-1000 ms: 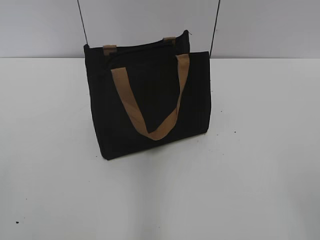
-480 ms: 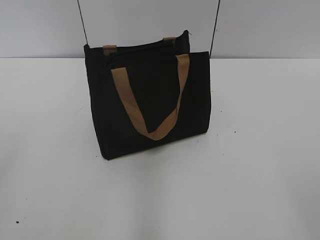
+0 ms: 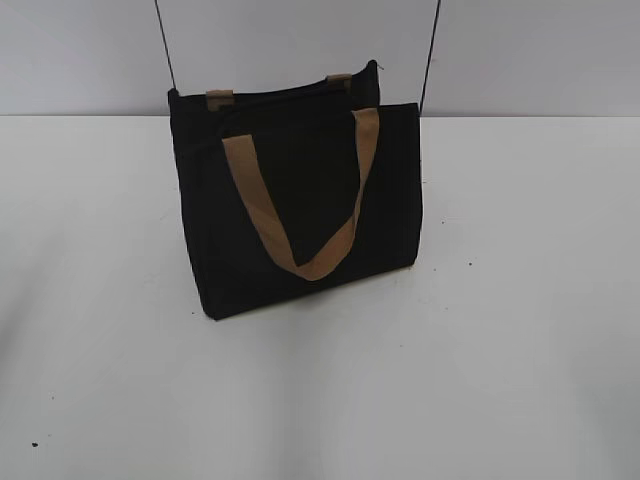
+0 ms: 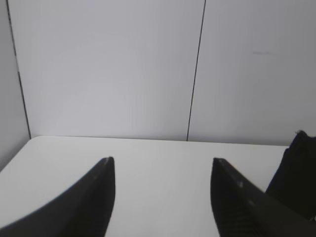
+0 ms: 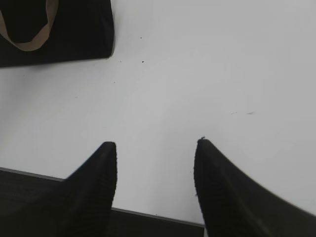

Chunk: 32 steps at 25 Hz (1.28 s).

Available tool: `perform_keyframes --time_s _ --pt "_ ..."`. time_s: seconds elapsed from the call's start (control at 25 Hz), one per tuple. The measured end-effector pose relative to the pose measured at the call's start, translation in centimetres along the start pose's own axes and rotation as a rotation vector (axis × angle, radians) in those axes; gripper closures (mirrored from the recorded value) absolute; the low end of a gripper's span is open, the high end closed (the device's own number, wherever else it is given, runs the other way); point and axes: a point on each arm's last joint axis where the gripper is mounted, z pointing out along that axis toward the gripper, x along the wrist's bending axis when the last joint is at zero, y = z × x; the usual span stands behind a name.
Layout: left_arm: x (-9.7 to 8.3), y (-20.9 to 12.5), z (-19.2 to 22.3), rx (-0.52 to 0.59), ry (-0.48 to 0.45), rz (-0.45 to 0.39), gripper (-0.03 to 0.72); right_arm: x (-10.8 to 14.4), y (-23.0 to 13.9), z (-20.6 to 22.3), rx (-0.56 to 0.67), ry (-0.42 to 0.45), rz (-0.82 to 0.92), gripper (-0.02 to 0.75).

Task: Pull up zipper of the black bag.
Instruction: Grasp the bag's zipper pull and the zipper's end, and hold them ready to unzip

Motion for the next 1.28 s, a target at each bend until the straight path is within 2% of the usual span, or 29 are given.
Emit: perform_keyframes --time_s 0.12,0.32,0.4,0.52,0.64,0.84,0.92,1.04,1.28 --pt "-0.8 -2.0 2.0 0.039 -0.071 0.039 0.219 0.0 0.0 0.0 0.0 0.0 0.0 0.346" --pt "-2.9 -5.9 5.1 0.172 -0.204 0.062 0.219 0.0 0.0 0.0 0.0 0.0 0.0 0.346" --pt "-3.3 -7.4 6.1 0.195 -0.227 0.05 0.219 0.0 0.0 0.0 0.0 0.0 0.0 0.346" --pt "-3.9 -9.2 7.2 0.193 -0.264 -0.02 0.219 0.0 0.0 0.0 0.0 0.0 0.0 0.346" --pt "-4.7 -11.2 7.8 0.195 -0.351 -0.047 0.219 0.0 0.0 0.0 0.0 0.0 0.0 0.346" --pt "-5.7 -15.7 8.5 0.357 -0.452 -0.048 0.219 0.0 0.0 0.0 0.0 0.0 0.0 0.346" --pt "-6.1 -16.6 9.0 0.385 -0.495 -0.041 0.219 0.0 0.0 0.0 0.0 0.0 0.0 0.346" --pt "-6.8 -16.9 10.3 0.367 -0.566 -0.023 0.219 0.0 0.0 0.0 0.0 0.0 0.0 0.346" --pt "-7.7 -16.1 13.0 0.276 -0.627 0.004 0.219 0.0 0.0 0.0 0.0 0.0 0.0 0.346"
